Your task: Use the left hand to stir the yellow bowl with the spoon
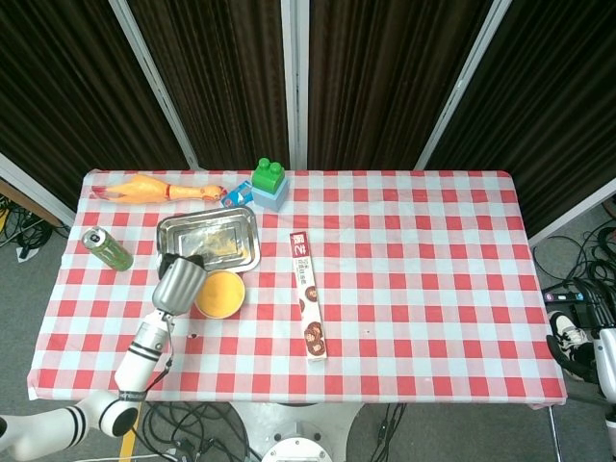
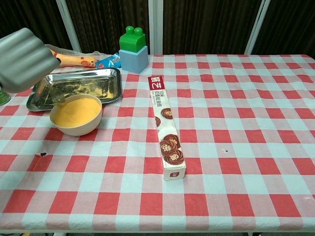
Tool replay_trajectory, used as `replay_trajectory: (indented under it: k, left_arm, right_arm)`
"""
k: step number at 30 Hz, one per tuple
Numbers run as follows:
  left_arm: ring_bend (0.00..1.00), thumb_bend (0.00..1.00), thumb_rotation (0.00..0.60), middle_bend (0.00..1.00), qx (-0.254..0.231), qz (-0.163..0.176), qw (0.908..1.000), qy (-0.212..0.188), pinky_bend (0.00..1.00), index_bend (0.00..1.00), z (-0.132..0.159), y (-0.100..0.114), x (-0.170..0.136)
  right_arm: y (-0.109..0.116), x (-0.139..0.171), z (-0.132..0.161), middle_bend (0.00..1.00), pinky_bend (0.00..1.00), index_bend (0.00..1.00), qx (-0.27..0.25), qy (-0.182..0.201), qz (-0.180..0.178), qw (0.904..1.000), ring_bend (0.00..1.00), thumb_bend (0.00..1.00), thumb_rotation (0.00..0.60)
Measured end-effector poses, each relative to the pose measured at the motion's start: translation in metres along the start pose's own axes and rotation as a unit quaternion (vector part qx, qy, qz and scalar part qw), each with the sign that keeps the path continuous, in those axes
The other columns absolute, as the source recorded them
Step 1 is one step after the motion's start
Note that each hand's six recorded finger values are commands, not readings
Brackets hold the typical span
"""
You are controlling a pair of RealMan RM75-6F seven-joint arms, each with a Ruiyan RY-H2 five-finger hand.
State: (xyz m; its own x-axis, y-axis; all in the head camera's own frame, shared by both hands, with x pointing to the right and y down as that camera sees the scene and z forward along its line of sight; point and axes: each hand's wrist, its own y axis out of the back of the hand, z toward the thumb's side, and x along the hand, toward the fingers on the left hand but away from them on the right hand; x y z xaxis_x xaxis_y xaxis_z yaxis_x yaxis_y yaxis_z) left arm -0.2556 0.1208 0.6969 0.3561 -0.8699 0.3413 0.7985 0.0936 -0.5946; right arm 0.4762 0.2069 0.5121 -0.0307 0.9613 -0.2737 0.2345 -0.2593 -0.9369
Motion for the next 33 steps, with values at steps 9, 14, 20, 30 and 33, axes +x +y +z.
replay_trajectory:
  k: [9,14,20,30,33]
  left_arm:
    - [0.90,0.42,0.600,0.92,-0.090,0.004,0.9959,0.013,1.00,0.73,-0.014,0.005,0.006]
    - [0.89,0.42,0.600,0.92,-0.179,0.000,0.9832,0.037,1.00,0.73,-0.030,0.002,0.016]
    - [0.89,0.42,0.600,0.91,-0.332,-0.054,0.9396,0.064,1.00,0.71,-0.044,-0.020,0.035]
    - [0.88,0.41,0.600,0.89,-0.451,-0.145,0.8761,0.087,1.00,0.54,-0.041,-0.066,0.070]
    - [0.86,0.41,0.600,0.85,-0.456,-0.162,0.8706,0.087,1.00,0.48,-0.037,-0.073,0.075]
  right_arm:
    - [0.000,-0.001,-0.001,0.12,0.00,0.00,0.000,-0.001,0.001,1.0000,0.00,0.24,0.600]
    - [-0.001,-0.002,-0.001,0.12,0.00,0.00,0.001,-0.002,0.002,1.0000,0.00,0.24,0.600]
    - [-0.003,-0.005,-0.001,0.12,0.00,0.00,0.000,-0.003,0.006,1.0000,0.00,0.24,0.600]
    - [-0.005,-0.004,-0.007,0.12,0.00,0.00,-0.001,-0.013,0.009,0.9999,0.00,0.24,0.600]
    - [-0.005,-0.004,-0.008,0.12,0.00,0.00,-0.002,-0.014,0.010,0.9999,0.00,0.24,0.600]
